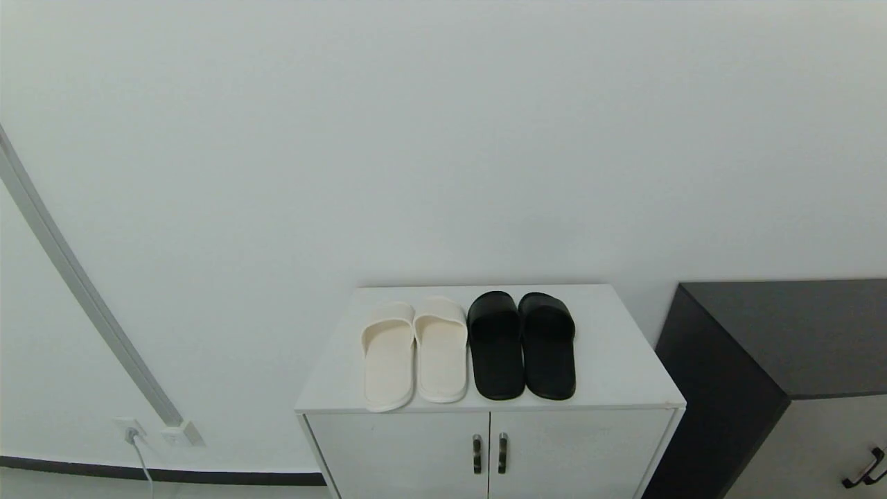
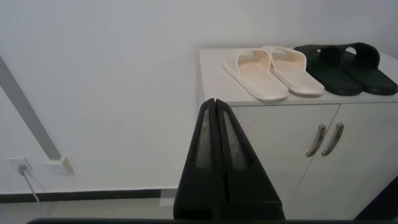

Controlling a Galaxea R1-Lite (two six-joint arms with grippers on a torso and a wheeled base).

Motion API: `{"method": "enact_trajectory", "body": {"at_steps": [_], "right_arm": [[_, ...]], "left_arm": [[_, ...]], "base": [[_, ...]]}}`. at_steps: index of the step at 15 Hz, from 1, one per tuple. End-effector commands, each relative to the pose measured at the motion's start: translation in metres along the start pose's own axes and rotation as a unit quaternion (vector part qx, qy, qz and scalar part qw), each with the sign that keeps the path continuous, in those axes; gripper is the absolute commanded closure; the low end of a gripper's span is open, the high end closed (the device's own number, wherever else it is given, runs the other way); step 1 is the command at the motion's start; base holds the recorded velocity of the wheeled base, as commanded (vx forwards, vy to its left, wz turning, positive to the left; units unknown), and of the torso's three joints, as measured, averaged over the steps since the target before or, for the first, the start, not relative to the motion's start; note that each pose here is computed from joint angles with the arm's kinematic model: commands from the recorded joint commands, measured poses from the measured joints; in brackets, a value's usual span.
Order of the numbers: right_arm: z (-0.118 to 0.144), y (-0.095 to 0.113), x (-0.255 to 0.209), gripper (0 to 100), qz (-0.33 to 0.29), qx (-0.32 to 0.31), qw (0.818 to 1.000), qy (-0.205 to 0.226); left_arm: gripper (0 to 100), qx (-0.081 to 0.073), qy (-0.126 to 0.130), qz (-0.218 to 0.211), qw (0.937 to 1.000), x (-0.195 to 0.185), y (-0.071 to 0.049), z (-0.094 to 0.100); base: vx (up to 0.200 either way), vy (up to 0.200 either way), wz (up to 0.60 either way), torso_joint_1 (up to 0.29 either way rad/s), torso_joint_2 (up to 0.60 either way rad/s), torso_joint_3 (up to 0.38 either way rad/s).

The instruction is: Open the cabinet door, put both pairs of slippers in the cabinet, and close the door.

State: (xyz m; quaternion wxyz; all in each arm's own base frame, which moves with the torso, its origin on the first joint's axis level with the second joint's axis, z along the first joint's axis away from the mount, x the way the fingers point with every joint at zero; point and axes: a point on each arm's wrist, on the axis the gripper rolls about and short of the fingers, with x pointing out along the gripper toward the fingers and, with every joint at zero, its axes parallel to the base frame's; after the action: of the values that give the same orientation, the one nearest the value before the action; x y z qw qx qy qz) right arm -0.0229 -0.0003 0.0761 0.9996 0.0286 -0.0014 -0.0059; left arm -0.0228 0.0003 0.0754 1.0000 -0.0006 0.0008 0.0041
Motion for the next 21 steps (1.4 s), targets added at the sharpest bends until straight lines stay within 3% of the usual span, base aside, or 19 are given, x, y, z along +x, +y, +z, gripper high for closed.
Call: {"method": "enact_trajectory", "body": {"at_steps": [1, 9, 10, 11, 14, 21], "right_arm": [[0.000, 0.000, 0.000, 0, 0.001, 0.000, 1.000, 0.001], [0.001, 0.000, 0.000, 0, 0.001, -0.003, 1.000, 0.001], [0.008, 0.001, 0.000, 0, 0.009, 0.000, 1.000, -0.003], [0.031, 0.002, -0.003, 0, 0.016, 0.018, 1.000, -0.017], [0.024, 0.003, 0.013, 0, 0.045, -0.011, 0.996, 0.074], [0.053, 0.015, 0.083, 0, 0.131, -0.004, 0.975, 0.182]], "left_arm": [[100, 0.000, 0.001, 0.001, 1.0000, 0.000, 0.000, 0.000], [100, 0.000, 0.001, 0.000, 1.0000, 0.000, 0.000, 0.000], [100, 0.001, 0.001, 0.000, 1.0000, 0.000, 0.000, 0.000], [100, 0.001, 0.001, 0.000, 1.0000, 0.000, 0.000, 0.000], [100, 0.000, 0.001, 0.000, 1.0000, 0.000, 0.000, 0.000], [100, 0.001, 0.001, 0.000, 1.0000, 0.000, 0.000, 0.000]], "base": [[0.000, 0.000, 0.00, 0.000, 0.00, 0.000], [0.000, 0.000, 0.00, 0.000, 0.00, 0.000], [0.000, 0.000, 0.00, 0.000, 0.00, 0.000], [0.000, 0.000, 0.00, 0.000, 0.00, 0.000], [0.000, 0.000, 0.00, 0.000, 0.00, 0.000], [0.000, 0.000, 0.00, 0.000, 0.00, 0.000]]}}
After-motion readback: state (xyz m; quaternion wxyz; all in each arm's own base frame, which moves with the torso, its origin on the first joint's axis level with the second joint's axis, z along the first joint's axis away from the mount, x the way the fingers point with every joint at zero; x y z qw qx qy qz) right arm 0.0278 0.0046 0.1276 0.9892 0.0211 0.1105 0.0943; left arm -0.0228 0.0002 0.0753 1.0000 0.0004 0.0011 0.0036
